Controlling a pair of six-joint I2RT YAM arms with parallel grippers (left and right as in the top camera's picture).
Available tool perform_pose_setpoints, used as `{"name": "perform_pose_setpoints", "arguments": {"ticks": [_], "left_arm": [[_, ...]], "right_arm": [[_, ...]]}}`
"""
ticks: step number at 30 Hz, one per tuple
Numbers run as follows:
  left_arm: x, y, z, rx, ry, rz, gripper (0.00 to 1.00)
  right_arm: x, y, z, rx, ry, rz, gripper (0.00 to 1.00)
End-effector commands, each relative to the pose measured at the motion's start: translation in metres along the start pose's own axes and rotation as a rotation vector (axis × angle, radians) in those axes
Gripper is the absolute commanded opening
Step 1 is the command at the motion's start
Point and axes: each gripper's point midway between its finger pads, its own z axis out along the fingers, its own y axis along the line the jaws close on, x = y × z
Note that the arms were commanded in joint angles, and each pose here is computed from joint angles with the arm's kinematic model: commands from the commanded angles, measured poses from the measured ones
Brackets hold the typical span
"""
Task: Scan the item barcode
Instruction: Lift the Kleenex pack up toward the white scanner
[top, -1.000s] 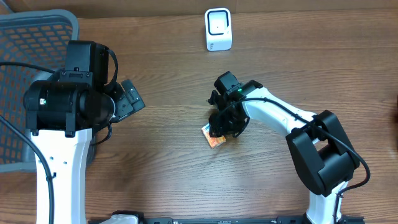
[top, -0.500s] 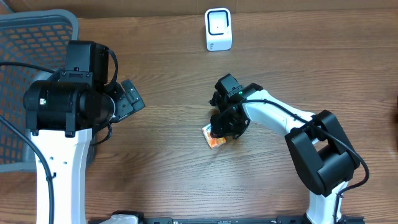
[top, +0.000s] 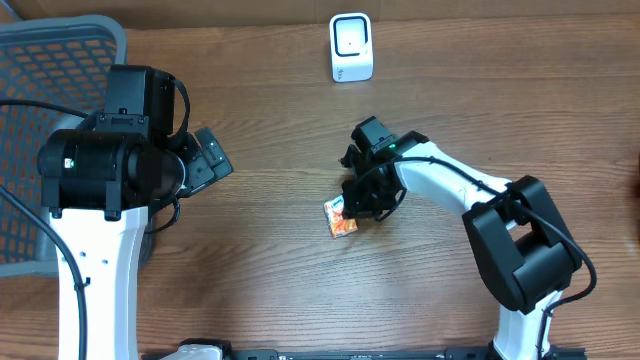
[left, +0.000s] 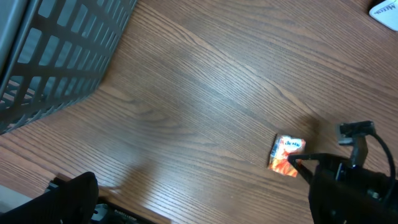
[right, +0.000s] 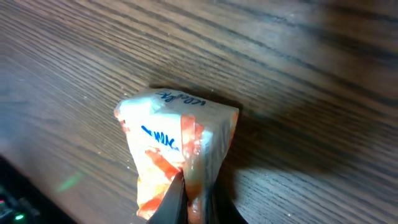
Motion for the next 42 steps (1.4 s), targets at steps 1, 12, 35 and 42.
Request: {"name": "perform_pose_setpoints", "arguments": {"ticks": [1, 12, 35, 42], "left_arm": [[-0.002, 0.003, 0.001, -0.014, -0.005, -0.025, 1.00], [-0.002, 0.003, 0.001, -0.014, -0.005, -0.025, 1.00], [-0.002, 0.003, 0.001, -0.014, -0.005, -0.025, 0.99], [-0.002, 0.003, 0.001, -0.014, -0.005, -0.025, 0.99]], "right_arm": [[-0.018, 0.015, -0.021, -0.125, -0.037, 0.012, 0.04], [-0.040, 0.040, -0.086, -0.602, -0.104, -0.075, 0.04], [-0.052, 0.064, -0.172, -1.061, -0.229, -0.305, 0.04], [-0.052, 0.063, -0.172, -1.060, -0.230, -0.304, 0.04]]}}
